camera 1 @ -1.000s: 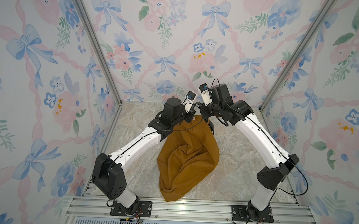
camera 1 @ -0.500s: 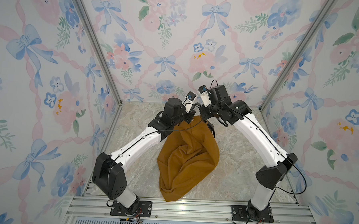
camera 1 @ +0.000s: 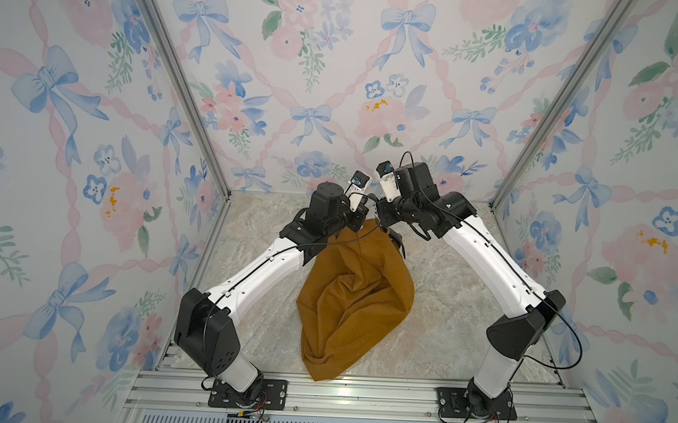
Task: Remove the belt from the trousers
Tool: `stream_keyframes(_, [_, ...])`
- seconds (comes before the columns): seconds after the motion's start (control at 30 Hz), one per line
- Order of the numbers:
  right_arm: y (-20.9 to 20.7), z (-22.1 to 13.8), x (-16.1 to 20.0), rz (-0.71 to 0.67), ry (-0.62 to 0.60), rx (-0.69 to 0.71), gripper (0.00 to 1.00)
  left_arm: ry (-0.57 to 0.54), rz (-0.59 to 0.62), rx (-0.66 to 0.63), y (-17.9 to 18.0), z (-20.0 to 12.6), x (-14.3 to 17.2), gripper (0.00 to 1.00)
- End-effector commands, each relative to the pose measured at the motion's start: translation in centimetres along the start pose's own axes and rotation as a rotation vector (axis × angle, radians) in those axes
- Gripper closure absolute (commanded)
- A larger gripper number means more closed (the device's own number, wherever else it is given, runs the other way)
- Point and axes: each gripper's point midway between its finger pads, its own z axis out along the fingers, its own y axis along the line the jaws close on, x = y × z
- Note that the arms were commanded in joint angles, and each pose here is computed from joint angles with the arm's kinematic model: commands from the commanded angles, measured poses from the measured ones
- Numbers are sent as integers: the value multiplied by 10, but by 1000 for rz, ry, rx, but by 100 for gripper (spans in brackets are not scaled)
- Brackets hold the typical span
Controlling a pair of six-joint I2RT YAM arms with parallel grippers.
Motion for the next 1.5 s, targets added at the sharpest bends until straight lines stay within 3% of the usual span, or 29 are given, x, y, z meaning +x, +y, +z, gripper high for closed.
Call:
stream_keyframes(0.0, [-5,19,32,53,93,0,100,-296,-63,20,10,-40,-107,100])
stream_keyframes(0.2, [-8,39,59,44,162,21,100,-387,-94,24,25,-68,-142,100])
stream_keyframes(0.5, [-14,56,86,16,229,53,100,-457,-154,-7,59,-100,-157,100])
stream_keyframes(0.77, [-32,71,116,57,274,89,100,-572,-190,-23,87,-147,-177,100])
stream_keyframes(1.13, [-44,61,101,102,186,112,100,-613,-327,50,103,-149,-140,100])
stream_keyframes(1.37, [-48,18,49,166,-55,100,100,-538,-404,45,111,-118,-107,100])
stream_keyframes(1.47, [-57,-6,26,202,-164,108,100,-497,-534,-13,132,-99,-81,100])
